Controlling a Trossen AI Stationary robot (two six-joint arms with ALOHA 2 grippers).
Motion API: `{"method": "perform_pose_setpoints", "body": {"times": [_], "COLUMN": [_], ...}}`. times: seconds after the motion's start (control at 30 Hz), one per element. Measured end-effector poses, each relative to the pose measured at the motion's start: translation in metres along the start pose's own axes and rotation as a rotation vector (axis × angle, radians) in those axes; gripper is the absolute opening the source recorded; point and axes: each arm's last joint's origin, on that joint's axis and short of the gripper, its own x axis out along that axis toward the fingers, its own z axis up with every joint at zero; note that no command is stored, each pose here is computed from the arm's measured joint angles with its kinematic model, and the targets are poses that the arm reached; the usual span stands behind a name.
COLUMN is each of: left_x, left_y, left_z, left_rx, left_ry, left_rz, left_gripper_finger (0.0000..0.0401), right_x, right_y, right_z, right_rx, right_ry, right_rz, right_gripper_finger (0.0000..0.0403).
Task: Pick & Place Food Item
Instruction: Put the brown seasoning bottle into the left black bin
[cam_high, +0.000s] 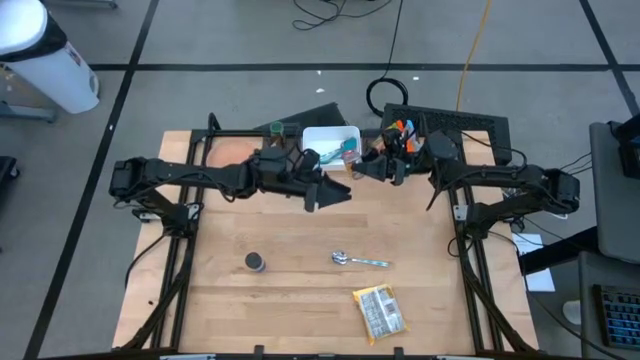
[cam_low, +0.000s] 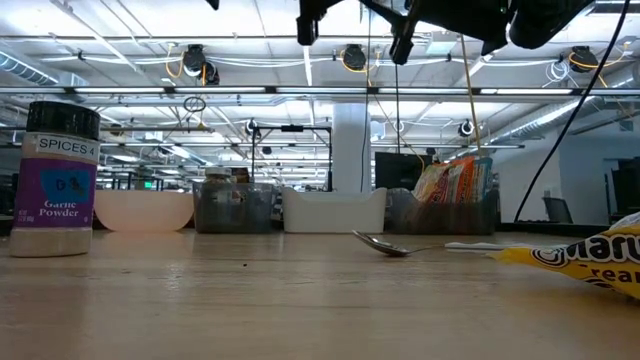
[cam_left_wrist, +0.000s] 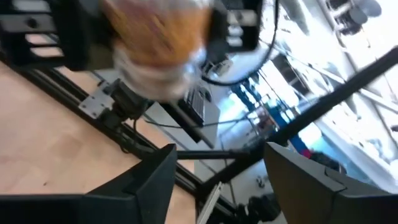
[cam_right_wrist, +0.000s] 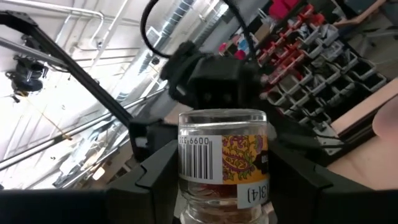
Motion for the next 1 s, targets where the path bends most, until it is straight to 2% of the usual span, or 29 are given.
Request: {"method": "perform_pose_setpoints", "body": {"times": [0.13, 0.37, 0.5, 0.7, 1.0], "left_x": [0.001, -0.001, -0.002, -0.004, -0.005], "left_y": [-0.003, 0.005, 0.011, 0.015, 0.015], "left_z": [-0.004, 0.001, 0.004, 0.009, 0.014], "left_rx": [0.046, -0.001, -0.021, -0.010, 0.008], "left_ry": [0.027, -0.070, -0.079, -0.103, -0.183], "left_rz": [-0.024, 0.100, 0.150, 0.164, 0.192], "left_gripper_finger": [0.0219, 0.0148, 0.0119, 0.0095, 0.0093], "right_x": [-0.002, -0.003, -0.003, -0.003, -0.002], "right_y": [-0.002, -0.002, -0.002, -0.002, -0.001], "right_z": [0.004, 0.005, 0.005, 0.005, 0.005], "right_rx": [0.010, 0.007, 0.004, 0.004, 0.001], "right_ry": [-0.015, -0.022, -0.023, -0.023, -0.031], "right_rz": [-0.007, -0.006, -0.006, -0.006, -0.003], "right_gripper_finger": [0.0186, 0.0186, 0.0186, 0.0186, 0.0186]}}
